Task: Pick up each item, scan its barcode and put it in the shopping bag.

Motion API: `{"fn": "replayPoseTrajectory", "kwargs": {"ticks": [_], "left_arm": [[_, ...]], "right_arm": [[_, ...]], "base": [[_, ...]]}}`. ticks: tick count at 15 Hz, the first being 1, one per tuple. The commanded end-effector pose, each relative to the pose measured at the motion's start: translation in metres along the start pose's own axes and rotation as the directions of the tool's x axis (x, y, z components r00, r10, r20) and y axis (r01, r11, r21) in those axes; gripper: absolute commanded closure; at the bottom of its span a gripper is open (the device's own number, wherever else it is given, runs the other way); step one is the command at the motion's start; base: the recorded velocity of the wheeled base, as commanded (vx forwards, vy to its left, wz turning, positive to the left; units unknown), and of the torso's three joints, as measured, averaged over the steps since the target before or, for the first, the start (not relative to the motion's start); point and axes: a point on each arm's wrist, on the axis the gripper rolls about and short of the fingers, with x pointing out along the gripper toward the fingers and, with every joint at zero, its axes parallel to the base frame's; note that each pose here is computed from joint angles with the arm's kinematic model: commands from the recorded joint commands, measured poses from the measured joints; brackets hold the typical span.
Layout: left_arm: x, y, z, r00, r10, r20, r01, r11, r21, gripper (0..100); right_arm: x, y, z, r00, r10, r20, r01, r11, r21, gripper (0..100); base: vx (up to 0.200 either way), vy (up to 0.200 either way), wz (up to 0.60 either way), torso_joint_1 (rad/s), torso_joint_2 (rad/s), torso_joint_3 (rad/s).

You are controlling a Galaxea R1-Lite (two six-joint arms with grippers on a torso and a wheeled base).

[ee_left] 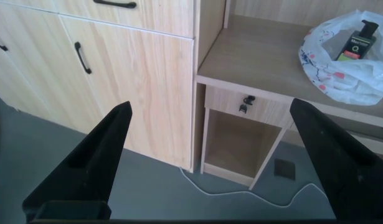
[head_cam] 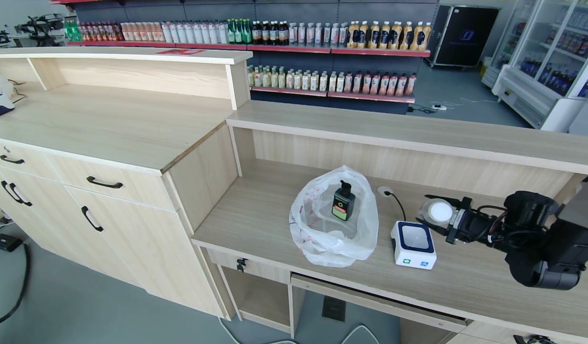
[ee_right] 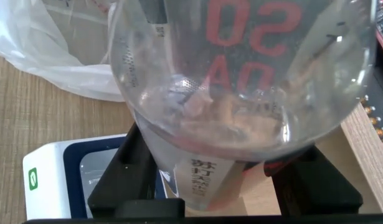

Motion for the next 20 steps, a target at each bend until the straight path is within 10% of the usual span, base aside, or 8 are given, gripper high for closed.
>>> {"fn": "replayPoseTrajectory", "kwargs": {"ticks": [1, 20], "left_arm": [[0.0, 0.0, 0.0, 1.0, 0.001, 0.0, -0.001, 1.0, 0.0, 0], [0.0, 0.0, 0.0, 1.0, 0.001, 0.0, -0.001, 1.0, 0.0, 0]], "right_arm": [[0.003, 0.002, -0.005, 1.0, 0.0, 0.002, 0.0, 1.0, -0.001, 100], [0.02, 0.022, -0.018, 0.999, 0.011, 0.031, -0.011, 1.0, -0.007, 100]], "base": [[0.0, 0.0, 0.0, 0.0, 0.0, 0.0], [0.0, 0.0, 0.0, 0.0, 0.0, 0.0]]}}
